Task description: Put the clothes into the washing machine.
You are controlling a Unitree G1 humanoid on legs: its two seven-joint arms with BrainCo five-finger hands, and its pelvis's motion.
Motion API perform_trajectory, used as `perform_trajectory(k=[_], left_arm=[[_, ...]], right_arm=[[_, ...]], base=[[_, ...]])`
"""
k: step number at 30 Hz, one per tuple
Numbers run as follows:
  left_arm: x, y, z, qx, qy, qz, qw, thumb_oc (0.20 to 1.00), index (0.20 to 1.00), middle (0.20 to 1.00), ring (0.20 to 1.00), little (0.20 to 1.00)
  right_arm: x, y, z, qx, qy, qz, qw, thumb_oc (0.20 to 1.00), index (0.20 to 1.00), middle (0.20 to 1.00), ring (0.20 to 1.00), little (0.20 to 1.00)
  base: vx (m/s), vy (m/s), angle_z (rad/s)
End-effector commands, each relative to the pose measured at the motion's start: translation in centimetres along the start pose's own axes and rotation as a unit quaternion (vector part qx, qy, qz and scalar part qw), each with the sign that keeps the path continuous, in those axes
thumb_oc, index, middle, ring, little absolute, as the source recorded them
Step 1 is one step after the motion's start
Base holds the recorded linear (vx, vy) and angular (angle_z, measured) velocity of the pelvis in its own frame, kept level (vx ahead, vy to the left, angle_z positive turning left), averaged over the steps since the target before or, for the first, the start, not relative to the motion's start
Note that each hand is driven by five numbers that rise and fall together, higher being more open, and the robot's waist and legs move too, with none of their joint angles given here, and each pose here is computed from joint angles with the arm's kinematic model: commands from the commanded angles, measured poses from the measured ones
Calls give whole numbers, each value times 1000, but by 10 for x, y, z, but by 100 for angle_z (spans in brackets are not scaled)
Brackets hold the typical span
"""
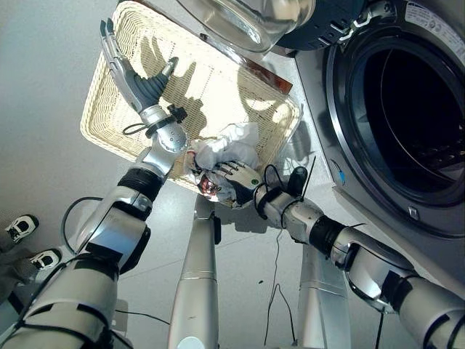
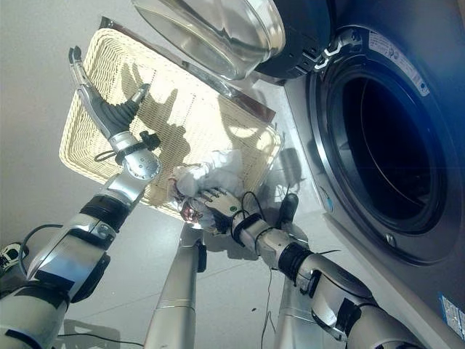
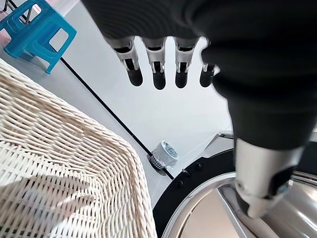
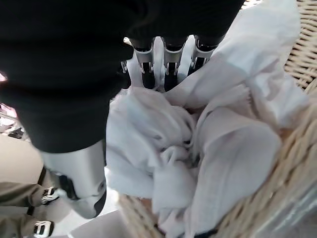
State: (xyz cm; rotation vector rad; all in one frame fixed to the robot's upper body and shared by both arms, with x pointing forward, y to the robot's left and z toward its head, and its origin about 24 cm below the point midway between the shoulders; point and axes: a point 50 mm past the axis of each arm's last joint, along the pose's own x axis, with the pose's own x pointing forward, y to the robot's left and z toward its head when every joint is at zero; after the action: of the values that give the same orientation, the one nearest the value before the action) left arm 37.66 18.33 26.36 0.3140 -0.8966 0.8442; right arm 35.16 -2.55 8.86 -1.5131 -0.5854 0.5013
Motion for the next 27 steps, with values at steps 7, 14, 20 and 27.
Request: perform_trajectory(k=[7, 14, 20, 27], left_arm=[[17, -7, 34, -46, -67, 20, 996, 1000, 1000, 1000, 1000, 1000], [10, -10, 38, -60, -74, 15, 995, 1000, 1000, 1000, 1000, 1000], [7, -12, 43, -71, -81, 15, 994, 1000, 1000, 1000, 1000, 1000], [4, -13, 44, -79, -82, 15, 993, 1000, 1000, 1000, 1000, 1000]], right_arm=[[7, -10, -13, -26, 33, -23, 999, 887, 887, 887, 887, 887], [12, -25, -18, -28, 34, -46, 998, 200, 200, 200, 200, 200], [15, -31, -19, -29, 39, -55, 997, 200, 200, 200, 200, 200], [16, -33, -21, -31, 42, -48, 998, 200, 200, 200, 200, 200]], base=[[6, 5, 1], [3, 2, 1], [0, 0, 0], [0, 0, 0]])
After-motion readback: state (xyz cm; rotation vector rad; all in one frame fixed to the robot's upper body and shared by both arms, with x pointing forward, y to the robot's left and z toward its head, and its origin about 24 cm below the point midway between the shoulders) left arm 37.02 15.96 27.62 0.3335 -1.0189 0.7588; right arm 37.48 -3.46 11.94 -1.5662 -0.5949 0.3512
